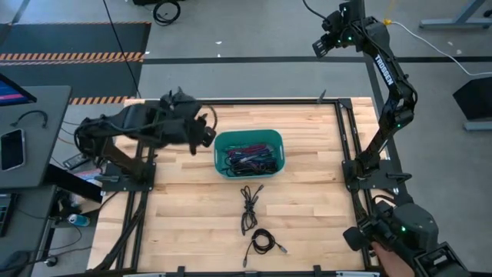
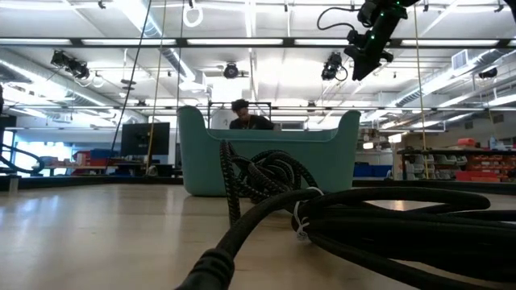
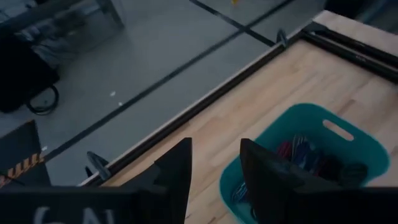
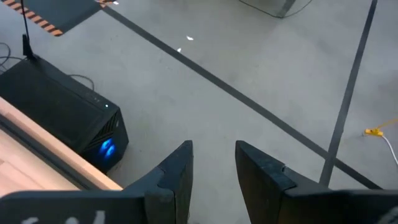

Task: Pick and place USB-C Cables
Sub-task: Put the bottom black charger cable into the light blue bin

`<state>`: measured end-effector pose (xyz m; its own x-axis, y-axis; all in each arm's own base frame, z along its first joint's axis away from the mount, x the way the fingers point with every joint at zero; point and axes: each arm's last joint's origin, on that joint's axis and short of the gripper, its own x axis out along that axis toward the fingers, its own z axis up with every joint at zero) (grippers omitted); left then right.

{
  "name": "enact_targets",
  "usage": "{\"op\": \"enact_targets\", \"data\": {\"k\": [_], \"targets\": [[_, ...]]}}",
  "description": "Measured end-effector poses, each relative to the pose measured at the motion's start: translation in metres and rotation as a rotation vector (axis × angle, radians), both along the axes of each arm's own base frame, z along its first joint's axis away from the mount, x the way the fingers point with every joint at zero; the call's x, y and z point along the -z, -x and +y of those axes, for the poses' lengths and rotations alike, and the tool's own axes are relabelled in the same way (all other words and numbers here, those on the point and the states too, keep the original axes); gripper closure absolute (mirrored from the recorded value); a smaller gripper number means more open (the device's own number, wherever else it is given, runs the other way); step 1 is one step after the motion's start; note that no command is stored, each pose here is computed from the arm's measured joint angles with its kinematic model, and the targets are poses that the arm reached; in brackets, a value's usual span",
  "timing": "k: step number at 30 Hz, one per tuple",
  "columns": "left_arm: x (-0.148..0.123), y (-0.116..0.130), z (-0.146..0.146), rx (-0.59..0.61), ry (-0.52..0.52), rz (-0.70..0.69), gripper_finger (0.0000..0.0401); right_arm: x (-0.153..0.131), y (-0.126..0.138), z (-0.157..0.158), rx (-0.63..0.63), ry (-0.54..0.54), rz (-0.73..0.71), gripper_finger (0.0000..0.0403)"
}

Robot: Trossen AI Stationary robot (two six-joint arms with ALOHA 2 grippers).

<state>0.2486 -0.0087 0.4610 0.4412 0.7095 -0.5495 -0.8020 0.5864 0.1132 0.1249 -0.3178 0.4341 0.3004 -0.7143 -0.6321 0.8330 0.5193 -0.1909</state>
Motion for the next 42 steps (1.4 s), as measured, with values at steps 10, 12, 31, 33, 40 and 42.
{"op": "enact_targets", "data": {"k": [10, 12, 31, 33, 40, 42], "targets": [[0.002, 0.010, -0.034, -0.021, -0.043, -0.083, 0.0259, 0.002, -0.003, 0.003, -0.080, -0.059, -0.081, 0.0276], [0.001, 0.011, -0.037, -0.016, -0.064, -0.090, 0.0259, 0.002, -0.007, 0.006, -0.138, -0.095, -0.130, 0.0276], [-0.004, 0.022, -0.037, 0.136, -0.066, 0.039, 0.0259, 0.014, -0.124, 0.123, -0.857, -0.602, -0.281, 0.0276], [-0.005, 0.025, -0.036, 0.156, -0.057, 0.045, 0.0259, 0.016, -0.133, 0.142, -0.900, -0.664, -0.242, 0.0276], [-0.011, 0.035, -0.034, 0.195, -0.072, 0.063, 0.0259, 0.023, -0.157, 0.214, -0.990, -0.864, -0.074, 0.0276], [-0.011, 0.036, -0.033, 0.210, -0.079, 0.076, 0.0259, 0.024, -0.163, 0.234, -0.988, -0.886, -0.023, 0.0276]]}}
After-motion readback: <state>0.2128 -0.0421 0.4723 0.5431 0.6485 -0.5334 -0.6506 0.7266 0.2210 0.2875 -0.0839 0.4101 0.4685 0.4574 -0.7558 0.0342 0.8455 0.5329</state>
